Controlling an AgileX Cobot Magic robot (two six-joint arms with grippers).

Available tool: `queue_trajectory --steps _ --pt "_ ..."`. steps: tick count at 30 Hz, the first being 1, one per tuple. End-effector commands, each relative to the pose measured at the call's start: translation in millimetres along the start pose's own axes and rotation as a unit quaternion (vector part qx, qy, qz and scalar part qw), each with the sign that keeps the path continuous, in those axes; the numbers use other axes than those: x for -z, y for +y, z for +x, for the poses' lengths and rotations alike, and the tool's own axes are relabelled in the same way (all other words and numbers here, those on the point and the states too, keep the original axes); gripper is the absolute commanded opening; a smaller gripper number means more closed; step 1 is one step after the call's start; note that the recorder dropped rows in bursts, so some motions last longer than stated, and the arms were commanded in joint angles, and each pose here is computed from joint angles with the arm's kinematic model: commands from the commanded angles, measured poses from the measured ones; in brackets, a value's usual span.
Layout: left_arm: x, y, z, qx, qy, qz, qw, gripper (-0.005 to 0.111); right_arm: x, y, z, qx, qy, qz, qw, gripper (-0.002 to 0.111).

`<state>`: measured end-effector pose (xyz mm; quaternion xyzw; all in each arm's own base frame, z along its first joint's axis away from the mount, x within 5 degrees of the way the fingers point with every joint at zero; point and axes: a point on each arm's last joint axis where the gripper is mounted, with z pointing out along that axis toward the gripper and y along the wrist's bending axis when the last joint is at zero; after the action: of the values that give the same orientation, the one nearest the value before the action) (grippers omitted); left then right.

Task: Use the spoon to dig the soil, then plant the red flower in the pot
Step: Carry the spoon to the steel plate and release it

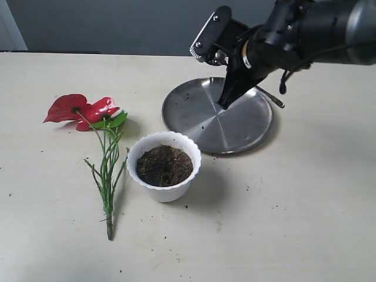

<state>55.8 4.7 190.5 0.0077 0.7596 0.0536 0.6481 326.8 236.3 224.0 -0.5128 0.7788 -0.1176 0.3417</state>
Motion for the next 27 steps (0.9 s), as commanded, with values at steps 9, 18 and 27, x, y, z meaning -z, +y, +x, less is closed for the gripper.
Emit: queue_trajectory --steps 9,18,27 --pt "1 -0.4 -2 0.005 -0.005 0.004 1.000 0.000 -74 23 -2 0.049 0.096 -0.145 0.984 -0.001" --pt "1 -0.4 -2 0.005 -0.006 0.004 1.000 0.000 -90 24 -4 0.078 0.075 -0.121 0.987 -0.001" --pt "1 -0.4 -2 0.005 -0.006 0.004 1.000 0.000 -103 31 -3 0.074 0.063 -0.120 0.988 -0.001"
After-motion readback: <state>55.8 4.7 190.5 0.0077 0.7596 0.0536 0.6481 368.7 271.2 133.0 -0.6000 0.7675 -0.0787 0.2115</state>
